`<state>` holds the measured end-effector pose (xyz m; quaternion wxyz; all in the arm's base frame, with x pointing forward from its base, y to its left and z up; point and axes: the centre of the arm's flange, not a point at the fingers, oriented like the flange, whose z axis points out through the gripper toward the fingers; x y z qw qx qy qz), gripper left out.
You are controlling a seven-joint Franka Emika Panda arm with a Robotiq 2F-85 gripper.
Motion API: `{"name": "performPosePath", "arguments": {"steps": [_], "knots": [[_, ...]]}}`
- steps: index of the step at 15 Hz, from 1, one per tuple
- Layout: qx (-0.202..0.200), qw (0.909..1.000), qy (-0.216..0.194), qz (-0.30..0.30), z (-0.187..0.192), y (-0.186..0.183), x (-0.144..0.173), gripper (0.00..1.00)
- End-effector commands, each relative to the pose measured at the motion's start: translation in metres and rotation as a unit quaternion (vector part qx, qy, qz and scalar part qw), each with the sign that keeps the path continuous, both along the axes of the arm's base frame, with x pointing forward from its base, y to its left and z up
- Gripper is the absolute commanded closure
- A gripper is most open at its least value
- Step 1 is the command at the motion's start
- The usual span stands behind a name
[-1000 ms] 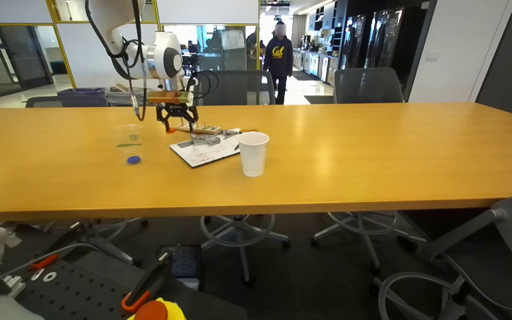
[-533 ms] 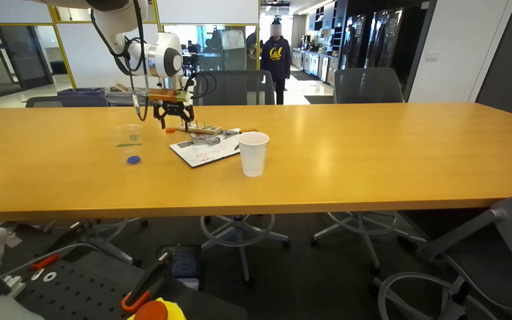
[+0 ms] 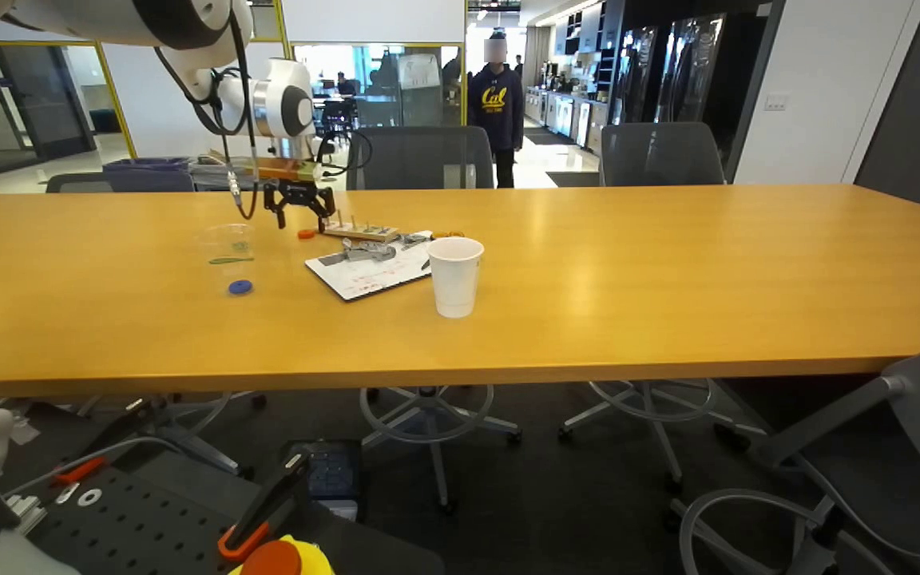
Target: Put the blue ring in the blue cup and orange ring in the white cup
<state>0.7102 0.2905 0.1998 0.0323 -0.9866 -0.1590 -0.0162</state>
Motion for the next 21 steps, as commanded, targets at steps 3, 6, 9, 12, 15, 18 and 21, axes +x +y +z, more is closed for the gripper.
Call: {"name": "performPosePath", "arguments": {"steps": [3,6,9,12,15,18,21], "knots": [[-0.021,0.9943,-0.029,-0.100,0.000,0.023,0.021,0.00],[-0.034,0.9890,-0.037,-0.139,-0.001,0.025,0.026,0.00],[-0.041,0.9853,-0.036,-0.162,-0.007,0.025,0.030,0.00],[-0.044,0.9830,-0.031,-0.176,-0.015,0.024,0.035,0.00],[-0.045,0.9818,-0.028,-0.182,-0.017,0.024,0.036,0.00],[-0.055,0.9815,-0.027,-0.181,-0.014,0.026,0.034,0.00],[-0.060,0.9817,-0.021,-0.180,-0.010,0.029,0.032,0.00]]}}
